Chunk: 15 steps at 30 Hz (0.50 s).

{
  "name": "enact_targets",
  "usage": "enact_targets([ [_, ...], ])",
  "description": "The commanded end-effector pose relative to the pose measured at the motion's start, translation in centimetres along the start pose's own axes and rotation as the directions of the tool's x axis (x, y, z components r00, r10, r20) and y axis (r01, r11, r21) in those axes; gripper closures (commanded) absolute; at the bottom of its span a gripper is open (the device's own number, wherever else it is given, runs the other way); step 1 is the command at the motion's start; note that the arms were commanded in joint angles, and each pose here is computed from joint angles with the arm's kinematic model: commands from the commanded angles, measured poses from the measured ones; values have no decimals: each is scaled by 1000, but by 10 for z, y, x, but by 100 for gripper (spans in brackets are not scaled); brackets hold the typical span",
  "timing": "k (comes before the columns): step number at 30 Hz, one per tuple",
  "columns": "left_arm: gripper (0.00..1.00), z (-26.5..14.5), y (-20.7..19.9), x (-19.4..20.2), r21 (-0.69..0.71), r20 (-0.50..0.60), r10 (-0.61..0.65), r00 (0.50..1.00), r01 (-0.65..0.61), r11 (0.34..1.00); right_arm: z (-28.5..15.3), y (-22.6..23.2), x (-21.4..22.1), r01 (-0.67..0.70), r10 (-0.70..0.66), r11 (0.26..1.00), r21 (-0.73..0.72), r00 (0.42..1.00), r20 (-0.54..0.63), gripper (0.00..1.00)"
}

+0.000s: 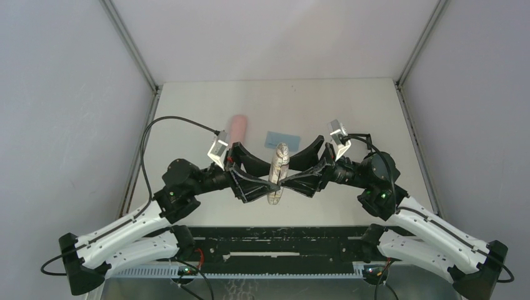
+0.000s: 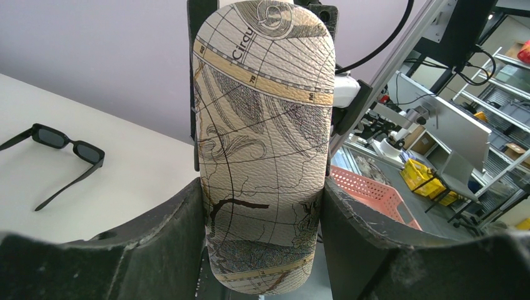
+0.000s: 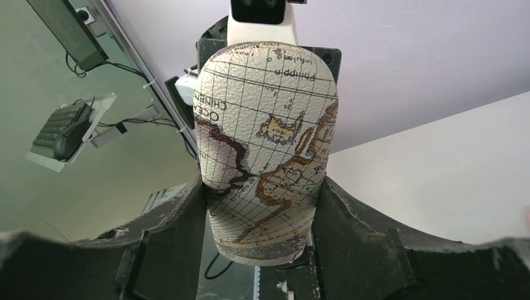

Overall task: Organize the sunglasses
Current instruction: Open the sunglasses case.

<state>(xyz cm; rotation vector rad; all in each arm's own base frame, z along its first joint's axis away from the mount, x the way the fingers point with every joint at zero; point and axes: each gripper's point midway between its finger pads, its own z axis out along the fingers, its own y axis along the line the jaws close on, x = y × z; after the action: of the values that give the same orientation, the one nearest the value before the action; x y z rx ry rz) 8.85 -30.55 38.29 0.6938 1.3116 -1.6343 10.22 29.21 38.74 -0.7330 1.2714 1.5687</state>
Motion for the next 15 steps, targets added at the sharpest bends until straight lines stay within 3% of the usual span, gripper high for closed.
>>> enact_targets([
  [1, 86, 3, -32, -43, 74, 98, 54, 994, -61, 995, 2, 11, -18, 40, -39, 999, -21, 998, 43, 71],
  [4, 58, 2, -31, -44, 62, 97, 60, 993, -66, 996, 1, 12, -19, 45, -44, 999, -22, 998, 43, 86],
  [6, 46, 0, -31, -44, 54, 97, 67, 993, -72, 996, -1, 12, -18, 45, -44, 999, -18, 998, 37, 91],
  [15, 25, 0, -42, -41, 109, 59, 81, 995, -87, 990, -3, 19, -15, 37, -37, 999, -37, 999, -7, 95],
])
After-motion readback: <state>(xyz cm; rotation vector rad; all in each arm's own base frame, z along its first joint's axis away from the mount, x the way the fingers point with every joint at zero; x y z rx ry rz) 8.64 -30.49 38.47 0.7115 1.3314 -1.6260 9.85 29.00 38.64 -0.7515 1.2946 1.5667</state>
